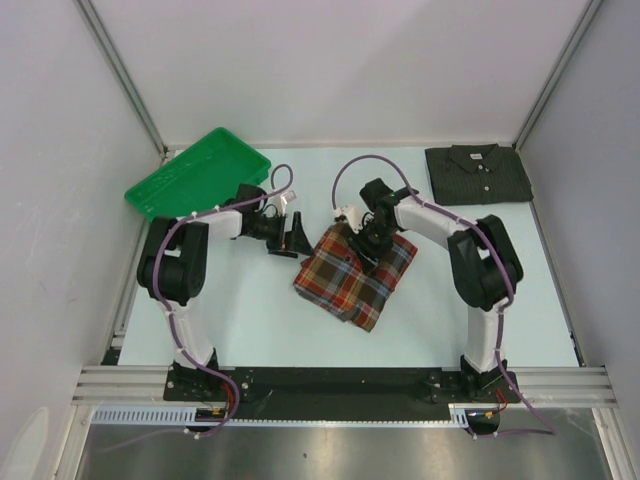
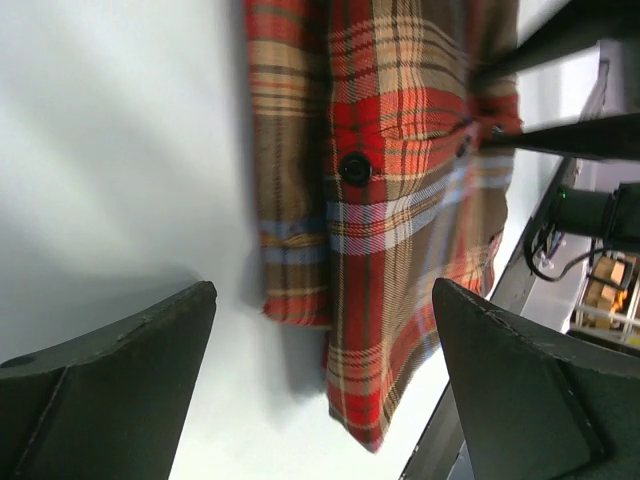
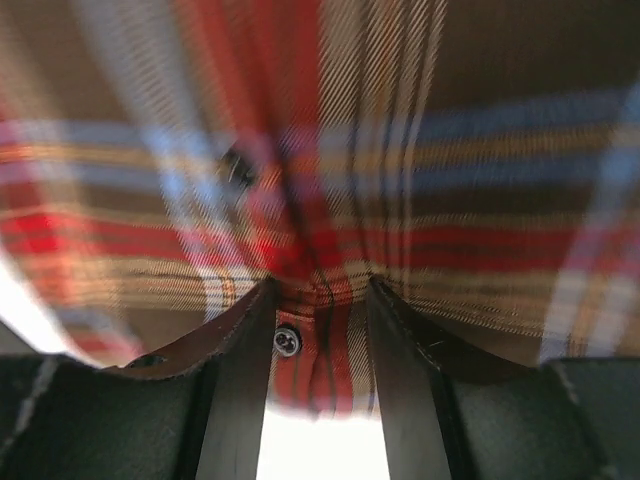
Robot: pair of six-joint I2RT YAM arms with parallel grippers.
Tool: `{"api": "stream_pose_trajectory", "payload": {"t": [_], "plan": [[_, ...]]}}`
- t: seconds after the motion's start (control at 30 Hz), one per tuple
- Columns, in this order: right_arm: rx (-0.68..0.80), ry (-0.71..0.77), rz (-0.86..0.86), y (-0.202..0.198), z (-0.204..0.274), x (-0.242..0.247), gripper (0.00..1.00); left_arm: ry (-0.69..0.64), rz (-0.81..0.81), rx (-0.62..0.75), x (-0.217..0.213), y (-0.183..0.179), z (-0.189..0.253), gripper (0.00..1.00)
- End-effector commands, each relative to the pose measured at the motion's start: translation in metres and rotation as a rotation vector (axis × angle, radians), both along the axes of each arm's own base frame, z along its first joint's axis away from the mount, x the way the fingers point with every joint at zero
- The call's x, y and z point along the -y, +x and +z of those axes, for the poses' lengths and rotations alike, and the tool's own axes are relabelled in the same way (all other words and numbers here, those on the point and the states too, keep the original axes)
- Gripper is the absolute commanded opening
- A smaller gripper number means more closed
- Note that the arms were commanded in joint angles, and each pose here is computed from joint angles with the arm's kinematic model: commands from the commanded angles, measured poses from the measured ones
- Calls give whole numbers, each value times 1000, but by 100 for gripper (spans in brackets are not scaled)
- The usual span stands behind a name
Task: Fold and stack the long sleeve shirts
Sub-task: Fold the shirt
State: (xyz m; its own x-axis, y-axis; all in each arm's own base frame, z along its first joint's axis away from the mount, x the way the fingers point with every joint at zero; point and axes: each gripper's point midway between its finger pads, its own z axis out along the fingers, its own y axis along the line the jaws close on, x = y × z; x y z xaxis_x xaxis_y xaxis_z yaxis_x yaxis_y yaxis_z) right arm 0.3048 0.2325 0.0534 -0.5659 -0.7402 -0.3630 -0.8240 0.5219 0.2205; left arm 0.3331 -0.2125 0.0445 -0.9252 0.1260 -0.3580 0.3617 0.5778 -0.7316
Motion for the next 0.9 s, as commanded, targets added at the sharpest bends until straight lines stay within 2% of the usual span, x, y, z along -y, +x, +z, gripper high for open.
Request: {"api": "stream_pose_trajectory", "payload": {"t": [0.0,0.3,0.6,0.67,0.7,0.87], "plan": [[-2,-45,-36,18,-30,5,46,70,-40,-37,6,-29,-31,99],[-37,-66,-16,9,-44,8,43,40,-25,-70,24,-19,-45,95],[-29,-67,-8,7,-41,11,43,-57,40,-45,44,14,-37,87],[-28,-65,-10,7,-40,11,43,-70,49,-77,47,17,-43,87],[-30,-62,-10,7,-40,11,43,-88,52,-42,51,27,-40,87],[-28,-61,-13,11,-41,9,43,-106,37,-56,59,31,-44,88]]}}
